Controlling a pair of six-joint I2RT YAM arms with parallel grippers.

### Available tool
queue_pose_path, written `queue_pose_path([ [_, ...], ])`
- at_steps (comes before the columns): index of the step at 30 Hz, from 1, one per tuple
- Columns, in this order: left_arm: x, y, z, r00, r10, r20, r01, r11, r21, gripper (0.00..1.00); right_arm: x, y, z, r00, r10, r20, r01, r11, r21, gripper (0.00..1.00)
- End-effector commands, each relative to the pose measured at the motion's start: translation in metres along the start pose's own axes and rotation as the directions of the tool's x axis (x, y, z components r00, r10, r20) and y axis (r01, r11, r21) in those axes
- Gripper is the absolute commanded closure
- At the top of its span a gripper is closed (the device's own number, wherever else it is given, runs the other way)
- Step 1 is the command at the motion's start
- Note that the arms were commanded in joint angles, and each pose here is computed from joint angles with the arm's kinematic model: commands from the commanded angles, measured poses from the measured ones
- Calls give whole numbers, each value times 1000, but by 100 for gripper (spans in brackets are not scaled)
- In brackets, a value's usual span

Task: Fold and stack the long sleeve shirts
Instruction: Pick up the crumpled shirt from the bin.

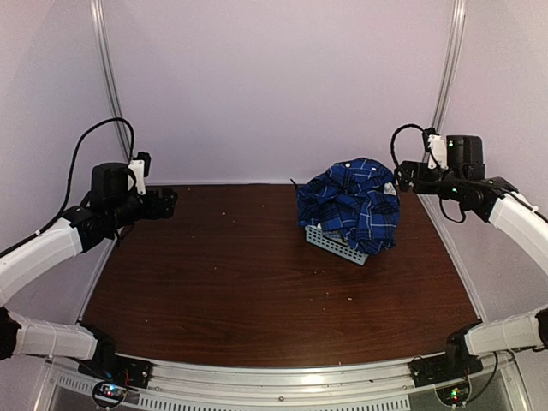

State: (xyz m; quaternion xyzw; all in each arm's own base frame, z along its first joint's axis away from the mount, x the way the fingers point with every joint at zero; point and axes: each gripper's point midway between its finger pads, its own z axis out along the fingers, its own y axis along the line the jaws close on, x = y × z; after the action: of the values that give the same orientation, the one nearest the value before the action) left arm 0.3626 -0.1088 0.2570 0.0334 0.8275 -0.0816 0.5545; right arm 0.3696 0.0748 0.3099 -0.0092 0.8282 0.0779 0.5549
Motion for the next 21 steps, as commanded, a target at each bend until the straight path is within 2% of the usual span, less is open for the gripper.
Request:
queue_pose_path([
  [1, -9, -10, -1, 1000, -28, 10, 27, 998, 48, 2, 9, 0, 24, 995, -13, -100, 16, 1000, 26, 0],
  [8, -8, -17, -2, 999, -52, 2, 51, 994, 93, 2, 25, 7, 85, 973, -47, -226, 51, 999, 12, 1],
  [13, -10, -21, -5, 998, -62, 6, 60, 991, 116, 2, 45, 2, 123, 955, -67, -290, 84, 995, 45, 12],
  [16, -11, -22, -7, 998, -58, 10, 56, 991, 124, 2, 56, 5, 141, 938, -89, -335, 103, 994, 26, 25],
  [19, -12, -22, -8, 998, -54, 13, 52, 991, 126, 2, 51, 24, 145, 936, -109, -334, 98, 994, -50, 49],
  [21, -13, -22, -9, 998, -54, 16, 52, 991, 127, 2, 34, 47, 136, 950, -135, -281, 105, 987, -120, 65],
])
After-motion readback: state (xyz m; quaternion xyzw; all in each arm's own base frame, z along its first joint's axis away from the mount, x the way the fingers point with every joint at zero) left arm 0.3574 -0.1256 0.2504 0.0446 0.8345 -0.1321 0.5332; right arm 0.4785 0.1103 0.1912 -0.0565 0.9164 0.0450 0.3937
